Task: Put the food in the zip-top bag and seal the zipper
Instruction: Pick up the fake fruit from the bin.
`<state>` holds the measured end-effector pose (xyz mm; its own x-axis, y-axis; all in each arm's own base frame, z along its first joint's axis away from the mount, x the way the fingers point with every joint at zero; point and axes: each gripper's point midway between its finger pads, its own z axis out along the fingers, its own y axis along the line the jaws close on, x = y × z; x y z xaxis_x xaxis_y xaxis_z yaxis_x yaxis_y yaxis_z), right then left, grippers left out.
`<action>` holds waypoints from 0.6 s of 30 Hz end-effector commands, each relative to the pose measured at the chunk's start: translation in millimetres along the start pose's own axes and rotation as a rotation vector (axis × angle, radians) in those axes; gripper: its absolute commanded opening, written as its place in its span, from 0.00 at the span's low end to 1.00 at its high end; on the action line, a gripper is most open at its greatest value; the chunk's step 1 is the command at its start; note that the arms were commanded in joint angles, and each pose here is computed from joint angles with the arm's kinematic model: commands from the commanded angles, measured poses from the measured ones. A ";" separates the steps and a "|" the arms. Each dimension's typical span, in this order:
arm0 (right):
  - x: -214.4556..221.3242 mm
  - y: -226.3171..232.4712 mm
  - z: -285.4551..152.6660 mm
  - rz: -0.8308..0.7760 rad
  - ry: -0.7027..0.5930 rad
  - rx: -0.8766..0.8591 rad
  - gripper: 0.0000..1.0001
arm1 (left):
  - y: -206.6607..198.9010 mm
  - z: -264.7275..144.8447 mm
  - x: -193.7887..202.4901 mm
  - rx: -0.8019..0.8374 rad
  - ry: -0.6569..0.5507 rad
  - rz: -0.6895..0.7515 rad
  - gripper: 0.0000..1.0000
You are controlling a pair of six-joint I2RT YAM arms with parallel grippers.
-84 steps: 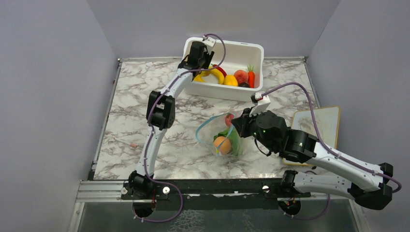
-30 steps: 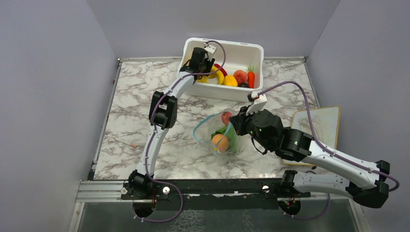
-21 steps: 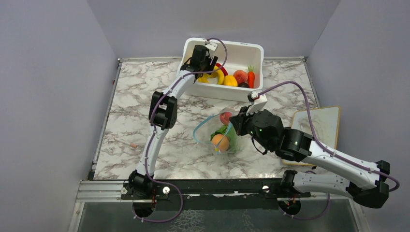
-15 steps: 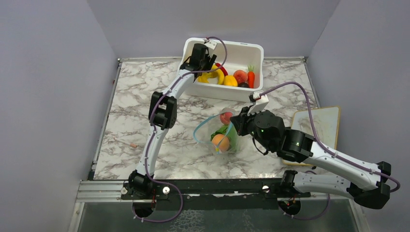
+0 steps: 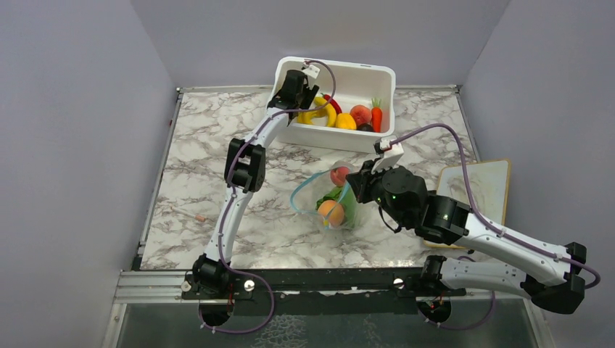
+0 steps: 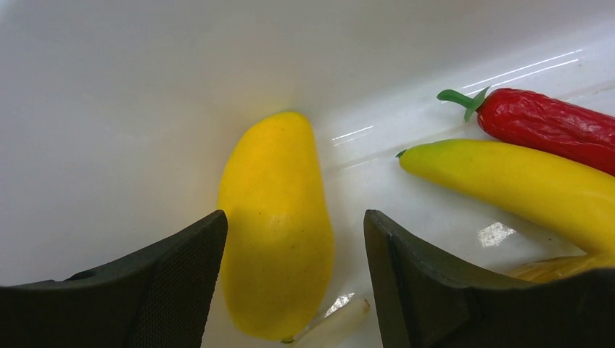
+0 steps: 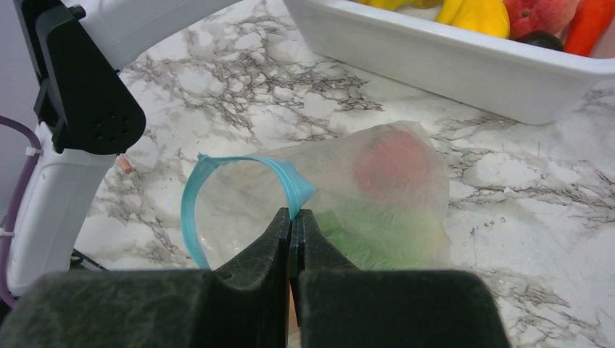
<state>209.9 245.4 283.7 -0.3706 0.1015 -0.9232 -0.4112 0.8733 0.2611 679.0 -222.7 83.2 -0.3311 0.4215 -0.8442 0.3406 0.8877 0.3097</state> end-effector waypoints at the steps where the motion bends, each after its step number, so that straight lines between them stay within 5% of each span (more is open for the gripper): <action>1: -15.3 -4.3 -3.6 0.043 -0.091 0.009 0.01 | -9.5 19.0 46.2 -0.001 0.080 0.019 0.72; 4: -18.2 -2.6 -6.7 0.033 -0.104 -0.015 0.01 | -11.1 24.1 64.4 -0.010 0.115 0.014 0.68; 8: -4.8 -0.1 -5.3 0.016 -0.038 -0.023 0.01 | -24.6 22.2 65.4 0.052 0.118 -0.035 0.42; 18: -6.3 -8.2 -18.5 0.048 -0.067 -0.038 0.01 | -85.9 -16.9 26.9 0.245 0.110 -0.110 0.46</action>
<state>203.7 232.6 283.6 -0.3487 0.1347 -0.9275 -0.4191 0.8627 0.2829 678.7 -238.2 84.8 -0.3049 0.3654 -0.8795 0.3613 0.8988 0.2482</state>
